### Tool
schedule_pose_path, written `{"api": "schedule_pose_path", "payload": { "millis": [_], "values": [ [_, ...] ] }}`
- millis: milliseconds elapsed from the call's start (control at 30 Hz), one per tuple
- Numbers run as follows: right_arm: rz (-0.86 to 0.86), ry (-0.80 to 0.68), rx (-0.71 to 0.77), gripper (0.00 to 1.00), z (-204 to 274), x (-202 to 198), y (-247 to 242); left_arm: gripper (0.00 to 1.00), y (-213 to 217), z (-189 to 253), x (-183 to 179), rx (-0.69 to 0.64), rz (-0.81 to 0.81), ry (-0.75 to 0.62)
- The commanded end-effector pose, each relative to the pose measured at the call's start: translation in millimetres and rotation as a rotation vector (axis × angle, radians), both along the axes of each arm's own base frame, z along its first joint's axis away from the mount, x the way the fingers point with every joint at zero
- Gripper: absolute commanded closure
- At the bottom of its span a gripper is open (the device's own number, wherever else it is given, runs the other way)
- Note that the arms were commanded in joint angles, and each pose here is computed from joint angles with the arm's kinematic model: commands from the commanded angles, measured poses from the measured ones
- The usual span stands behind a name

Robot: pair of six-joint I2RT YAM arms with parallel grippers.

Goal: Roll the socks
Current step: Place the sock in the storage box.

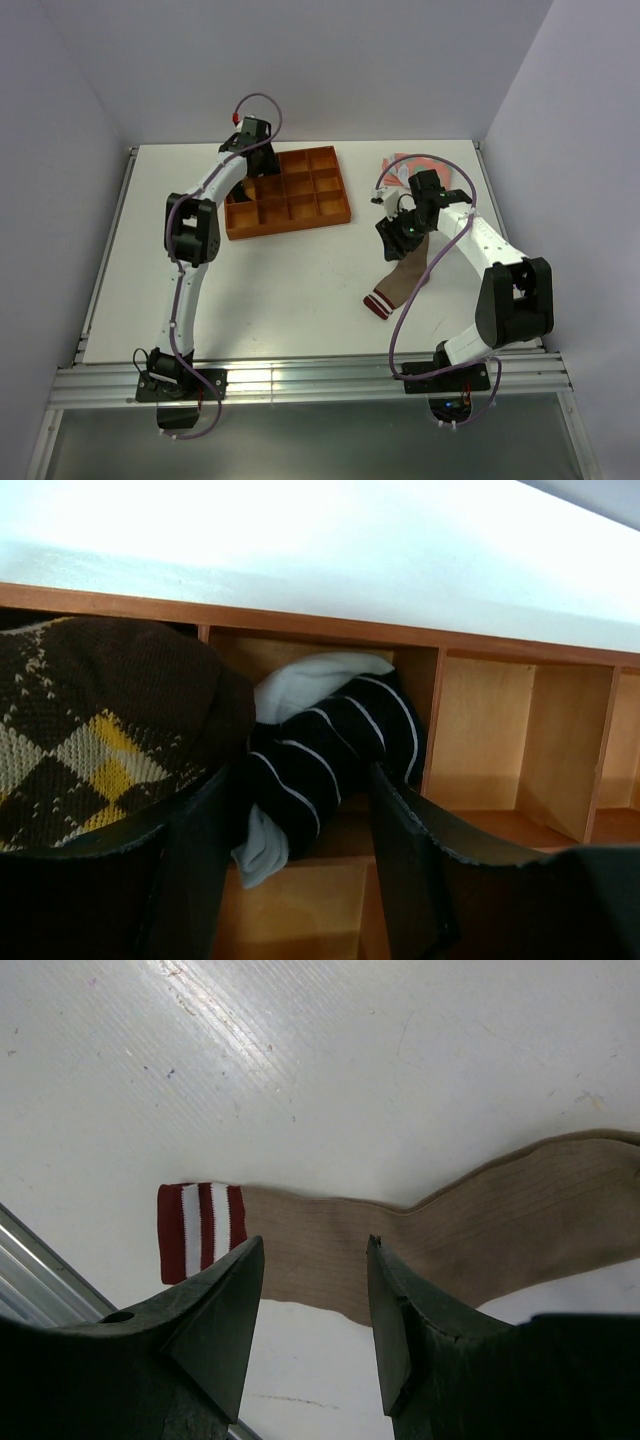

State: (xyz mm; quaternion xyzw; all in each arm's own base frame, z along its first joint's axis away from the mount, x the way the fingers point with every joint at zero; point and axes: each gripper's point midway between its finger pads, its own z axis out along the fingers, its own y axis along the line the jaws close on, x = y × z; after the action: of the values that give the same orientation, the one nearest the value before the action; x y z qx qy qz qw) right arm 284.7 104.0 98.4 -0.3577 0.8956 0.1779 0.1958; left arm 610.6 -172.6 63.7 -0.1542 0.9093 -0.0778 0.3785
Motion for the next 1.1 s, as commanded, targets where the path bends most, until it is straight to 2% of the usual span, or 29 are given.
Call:
{"api": "schedule_pose_path", "payload": {
  "millis": [0, 667, 900, 1067],
  "values": [
    [0.001, -0.011, -0.002, 0.47, 1.6, 2.1, -1.5, 0.41, 4.1, 33.3, -7.8, 0.03, -0.014, -0.026],
    [0.005, -0.029, -0.017, 0.46, 3.5, -0.2, -5.3, 0.35, 13.9, 78.7, -12.1, 0.028, 0.022, -0.103],
    [0.023, -0.028, -0.039, 0.46, 3.1, -12.1, -10.6, 0.35, 15.8, 89.8, -17.7, 0.011, 0.027, -0.116],
    [0.05, -0.031, -0.068, 0.46, 2.9, -33.8, -18.4, 0.37, 16.9, 120.4, -33.2, -0.03, 0.029, -0.163]
  ]
}}
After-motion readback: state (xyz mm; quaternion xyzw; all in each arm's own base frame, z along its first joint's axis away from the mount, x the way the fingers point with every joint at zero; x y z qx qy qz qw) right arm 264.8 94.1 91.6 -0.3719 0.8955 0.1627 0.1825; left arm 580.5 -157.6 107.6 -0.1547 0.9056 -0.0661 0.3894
